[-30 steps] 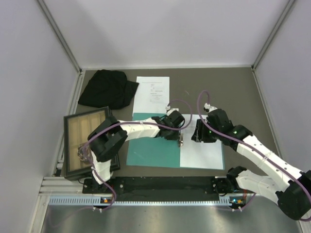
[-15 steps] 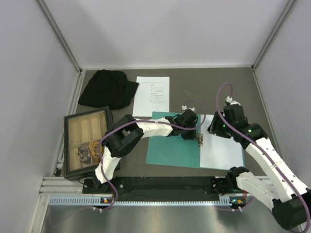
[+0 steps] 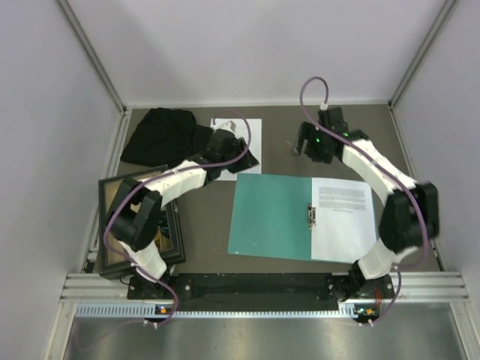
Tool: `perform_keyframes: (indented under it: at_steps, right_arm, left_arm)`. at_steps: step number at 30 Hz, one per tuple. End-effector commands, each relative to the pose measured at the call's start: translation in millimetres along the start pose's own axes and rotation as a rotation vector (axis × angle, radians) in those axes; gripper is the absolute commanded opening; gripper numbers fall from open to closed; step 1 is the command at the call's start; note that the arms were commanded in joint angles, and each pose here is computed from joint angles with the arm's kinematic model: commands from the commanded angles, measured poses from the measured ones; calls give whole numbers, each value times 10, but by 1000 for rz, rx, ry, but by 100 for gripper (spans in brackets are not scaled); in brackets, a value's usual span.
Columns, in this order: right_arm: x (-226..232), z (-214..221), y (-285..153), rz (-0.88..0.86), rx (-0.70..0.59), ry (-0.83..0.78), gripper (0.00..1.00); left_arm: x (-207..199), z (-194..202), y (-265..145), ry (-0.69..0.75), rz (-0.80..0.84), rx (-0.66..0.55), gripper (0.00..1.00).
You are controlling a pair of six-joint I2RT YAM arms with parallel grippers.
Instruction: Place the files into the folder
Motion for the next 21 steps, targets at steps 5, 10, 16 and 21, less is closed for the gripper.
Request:
perform_keyframes:
  at_steps: [5,10,16,21]
  right_arm:
    - [807,-682,960,-121,-60,-169,91]
    - [1085,-680,1334,-111,-44,-240,92]
    - [1184,-472,1687,-87,-27,-295,93]
    - [1246,-256,1892,-86,21,-333,92]
  left_arm:
    - [596,-932,490,-78,-97,-168,42]
    - [778,-1153,654,-108,-118,-188,41]
    - [982,-1084,738,-117,-146,-169,40]
    - [1124,-951,753,-141,-179,-141,40]
Point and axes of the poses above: each gripper's point midway between its finger pads, its own y axis out along the fingers, its own x axis along the line the jaws close on, z = x × y, the point moved 6 cm from there along -y, back along the fingers, and after that the axes turned 5 degrees about -y, right-handed, at the moved point
